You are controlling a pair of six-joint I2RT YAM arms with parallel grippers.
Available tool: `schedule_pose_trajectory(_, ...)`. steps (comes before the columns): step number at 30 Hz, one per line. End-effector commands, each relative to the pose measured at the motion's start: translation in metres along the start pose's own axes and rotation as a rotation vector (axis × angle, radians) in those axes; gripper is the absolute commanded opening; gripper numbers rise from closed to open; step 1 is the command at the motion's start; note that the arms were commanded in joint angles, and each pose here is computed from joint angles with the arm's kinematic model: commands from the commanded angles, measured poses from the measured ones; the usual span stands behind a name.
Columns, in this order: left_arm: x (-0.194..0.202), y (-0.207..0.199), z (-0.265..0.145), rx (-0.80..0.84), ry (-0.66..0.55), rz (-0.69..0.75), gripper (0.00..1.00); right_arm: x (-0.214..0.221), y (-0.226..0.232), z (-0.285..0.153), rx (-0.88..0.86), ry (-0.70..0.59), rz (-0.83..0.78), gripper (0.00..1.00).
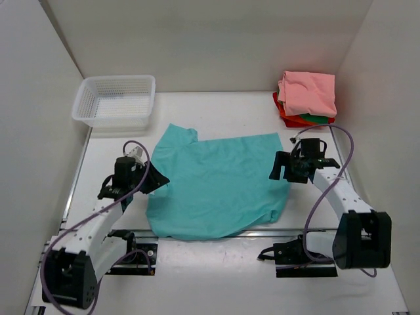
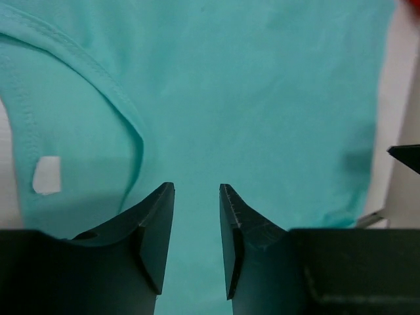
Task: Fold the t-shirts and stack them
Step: Flatten out the tshirt
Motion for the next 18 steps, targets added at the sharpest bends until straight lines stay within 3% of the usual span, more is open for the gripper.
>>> schedule_pose_trajectory(1, -0.015, 0.002, 0.010, -0.122, 0.011, 0.089, 0.45, 0.007, -0.019, 0.016, 0.079, 0.077, 0.000, 0.77)
schedule_pose_trajectory(4, -0.020, 0.007, 0.025, -0.152, 0.038, 0.108, 0.49, 0.008, -0.023, 0.028, 0.091, 0.111, 0.001, 0.78)
schedule_pose_trajectory(7, -0.031, 0.003, 0.045, -0.172, 0.047, 0.123, 0.43, 0.006, -0.024, 0.041, 0.100, 0.155, 0.010, 0.72)
schedule_pose_trajectory(8, -0.030, 0.011, 0.054, -0.210, 0.072, 0.112, 0.40, 0.006, -0.022, 0.045, 0.085, 0.166, 0.003, 0.66)
schedule_pose_trajectory(10, -0.045, -0.001, 0.073, -0.217, 0.086, 0.139, 0.37, 0.000, -0.021, 0.056, 0.075, 0.199, 0.011, 0.40)
schedule_pose_trajectory(11, -0.042, 0.007, 0.086, -0.250, 0.129, 0.141, 0.31, -0.001, -0.021, 0.059, 0.067, 0.207, 0.027, 0.22)
schedule_pose_trajectory(13, -0.061, -0.001, 0.111, -0.259, 0.152, 0.161, 0.12, -0.017, -0.022, 0.074, 0.065, 0.227, 0.027, 0.00)
schedule_pose_trajectory(14, -0.072, 0.008, 0.126, -0.313, 0.160, 0.168, 0.00, -0.036, -0.023, 0.083, 0.071, 0.203, 0.028, 0.00)
schedule_pose_trajectory(15, -0.070, 0.017, 0.143, -0.347, 0.198, 0.165, 0.00, -0.044, -0.025, 0.087, 0.066, 0.203, 0.028, 0.00)
schedule_pose_trajectory(18, -0.117, 0.012, 0.183, -0.374, 0.184, 0.174, 0.00, -0.093, -0.034, 0.100, 0.153, 0.196, 0.007, 0.00)
Point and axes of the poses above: each gripper's point midway between its finger pads, its own z axis out along the fingers, its own y axis along the line the jaws close on, x = y × z, the point moved 4 cm from there along -z, back along the fingers, and after that the axes turned 1 degree about -z, right-handed, at the moved point
